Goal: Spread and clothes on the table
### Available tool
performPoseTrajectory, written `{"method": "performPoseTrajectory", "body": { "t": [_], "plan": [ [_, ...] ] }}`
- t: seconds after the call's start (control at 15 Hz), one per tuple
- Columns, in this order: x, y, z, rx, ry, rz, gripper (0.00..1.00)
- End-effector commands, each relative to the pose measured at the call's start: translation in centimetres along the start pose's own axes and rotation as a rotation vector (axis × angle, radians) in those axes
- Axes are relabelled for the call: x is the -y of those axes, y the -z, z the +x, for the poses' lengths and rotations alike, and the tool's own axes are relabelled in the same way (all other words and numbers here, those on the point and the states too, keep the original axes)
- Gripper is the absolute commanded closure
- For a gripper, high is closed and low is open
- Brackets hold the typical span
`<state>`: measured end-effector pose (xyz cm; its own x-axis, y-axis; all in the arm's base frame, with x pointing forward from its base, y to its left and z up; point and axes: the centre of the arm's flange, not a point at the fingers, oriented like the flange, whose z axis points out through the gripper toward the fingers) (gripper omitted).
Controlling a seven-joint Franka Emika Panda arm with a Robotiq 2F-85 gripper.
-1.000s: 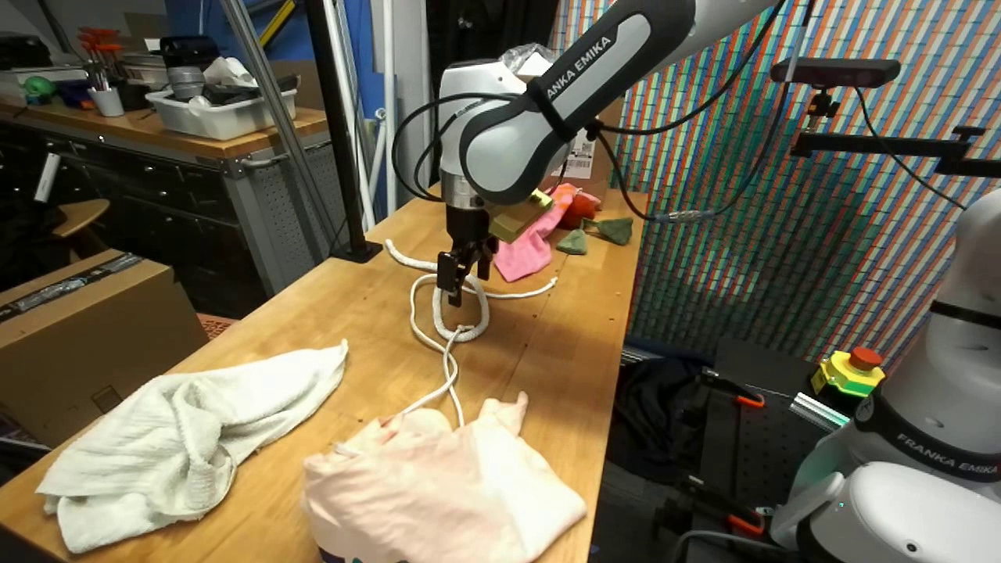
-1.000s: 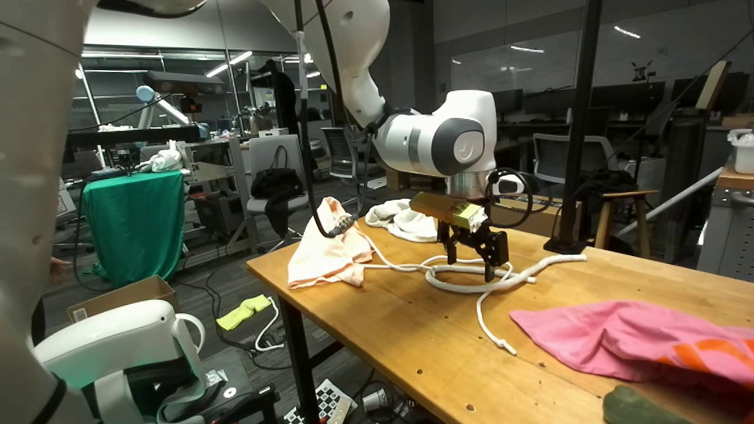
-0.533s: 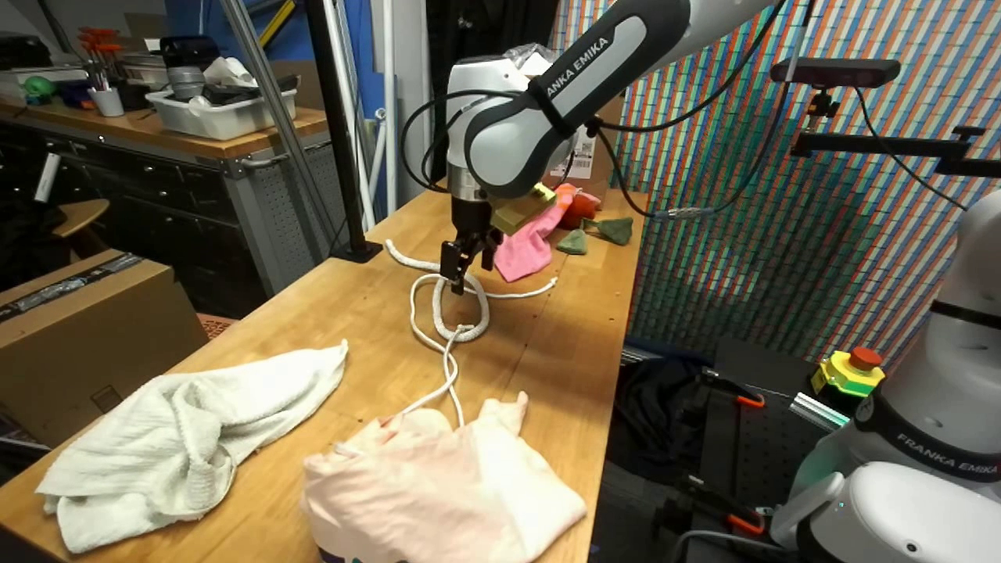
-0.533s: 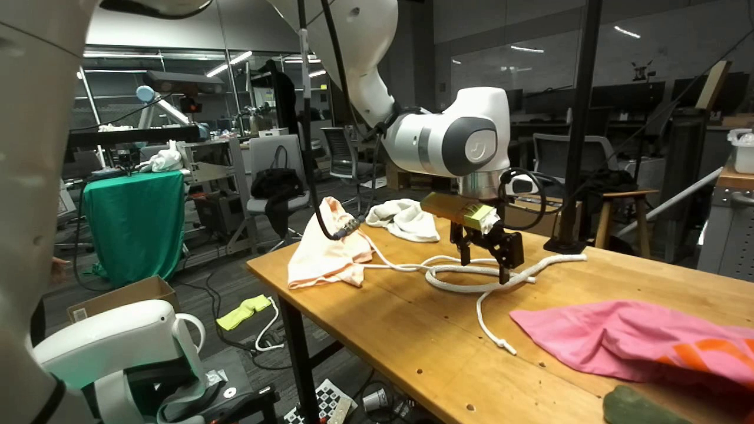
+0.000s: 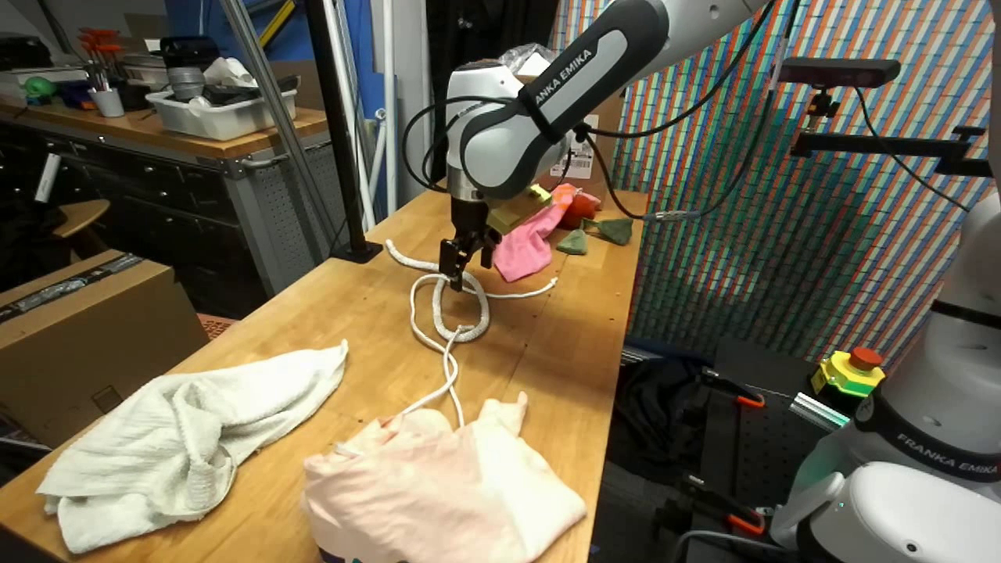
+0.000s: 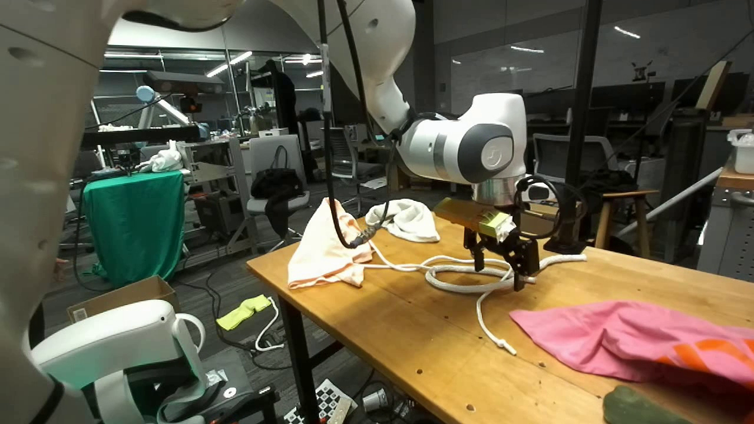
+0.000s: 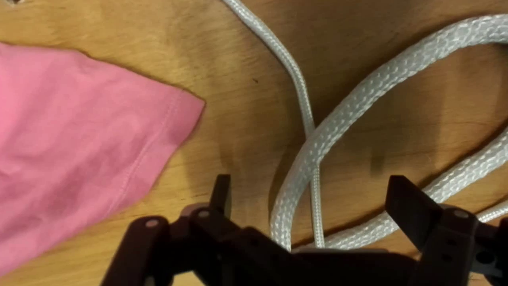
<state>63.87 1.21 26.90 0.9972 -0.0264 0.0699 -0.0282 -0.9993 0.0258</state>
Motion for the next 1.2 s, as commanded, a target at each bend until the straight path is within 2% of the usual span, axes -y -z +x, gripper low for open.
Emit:
{"method": "performPoseTrajectory", "body": {
  "t": [0.0, 0.73, 1.13],
  "plan": [
    [-0.4, -0.8, 2.3, 0.001, -0.007, -0.013, 0.00],
    [-5.3, -1.2, 4.3, 0.022, -0.077, -0.017, 0.00],
    [-5.9, -2.8, 4.3, 0.057, -0.086, -0.025, 0.00]
  ]
}}
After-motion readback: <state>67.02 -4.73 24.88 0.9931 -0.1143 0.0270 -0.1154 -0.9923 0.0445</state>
